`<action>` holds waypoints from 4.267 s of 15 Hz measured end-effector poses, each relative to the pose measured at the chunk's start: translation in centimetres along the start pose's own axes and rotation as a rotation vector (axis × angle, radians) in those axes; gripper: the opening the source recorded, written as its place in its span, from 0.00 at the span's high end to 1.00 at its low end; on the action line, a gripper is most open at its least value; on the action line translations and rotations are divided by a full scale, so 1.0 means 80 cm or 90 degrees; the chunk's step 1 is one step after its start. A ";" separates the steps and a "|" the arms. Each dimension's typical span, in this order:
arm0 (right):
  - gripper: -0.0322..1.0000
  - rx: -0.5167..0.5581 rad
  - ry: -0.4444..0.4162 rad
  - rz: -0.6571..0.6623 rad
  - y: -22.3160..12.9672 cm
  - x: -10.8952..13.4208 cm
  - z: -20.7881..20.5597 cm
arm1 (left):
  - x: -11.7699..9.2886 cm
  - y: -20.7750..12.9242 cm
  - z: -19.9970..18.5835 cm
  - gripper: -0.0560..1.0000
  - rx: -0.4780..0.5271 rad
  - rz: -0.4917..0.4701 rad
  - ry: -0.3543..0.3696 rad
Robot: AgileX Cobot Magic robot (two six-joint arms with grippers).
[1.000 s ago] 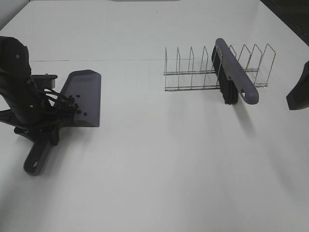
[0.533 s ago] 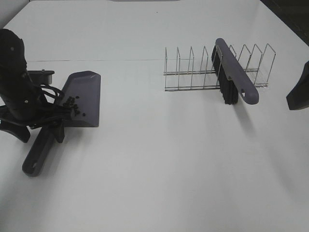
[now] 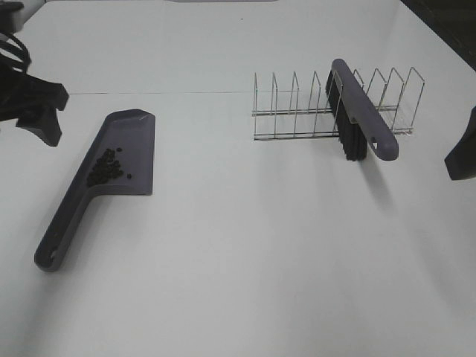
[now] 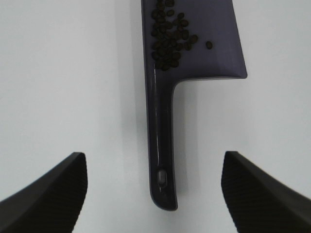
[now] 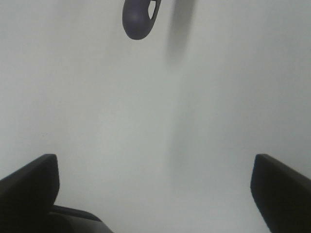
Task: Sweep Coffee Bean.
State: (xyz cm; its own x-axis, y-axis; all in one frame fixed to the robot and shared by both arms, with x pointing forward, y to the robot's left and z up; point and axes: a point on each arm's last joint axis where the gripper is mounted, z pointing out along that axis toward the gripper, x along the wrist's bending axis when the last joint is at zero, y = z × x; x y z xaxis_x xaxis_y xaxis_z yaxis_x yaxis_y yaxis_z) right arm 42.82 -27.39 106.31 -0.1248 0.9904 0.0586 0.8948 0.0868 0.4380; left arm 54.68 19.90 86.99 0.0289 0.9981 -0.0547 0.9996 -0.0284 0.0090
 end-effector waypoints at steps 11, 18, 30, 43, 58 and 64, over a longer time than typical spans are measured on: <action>0.06 -0.103 0.003 -0.034 -0.075 0.007 -0.100 | 0.000 0.000 0.000 0.64 0.000 0.000 0.000; 0.06 -0.113 0.003 -0.036 -0.147 0.006 -0.076 | 0.000 0.000 0.000 0.64 0.000 0.000 0.000; 0.07 -0.288 0.026 -0.040 -0.221 0.009 -0.073 | 0.000 0.000 0.000 0.64 0.000 0.000 0.000; 0.07 -0.299 0.055 -0.085 -0.220 0.016 -0.071 | 0.000 0.000 0.000 0.64 0.000 0.000 0.000; 0.07 -0.316 0.021 -0.089 -0.225 0.011 -0.073 | 0.000 0.000 0.000 0.64 0.000 0.000 0.000; 0.07 -0.352 0.029 -0.090 -0.234 0.013 -0.077 | 0.000 0.000 0.000 0.64 0.000 0.000 0.000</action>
State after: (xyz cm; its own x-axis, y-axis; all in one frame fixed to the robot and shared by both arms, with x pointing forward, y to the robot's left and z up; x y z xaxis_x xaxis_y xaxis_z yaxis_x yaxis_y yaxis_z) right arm 23.30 -28.69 103.72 -0.2561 0.9667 -0.0011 0.5121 0.1366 0.8480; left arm 54.68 19.90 86.99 0.0289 0.9981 -0.0547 0.9996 -0.0284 0.0090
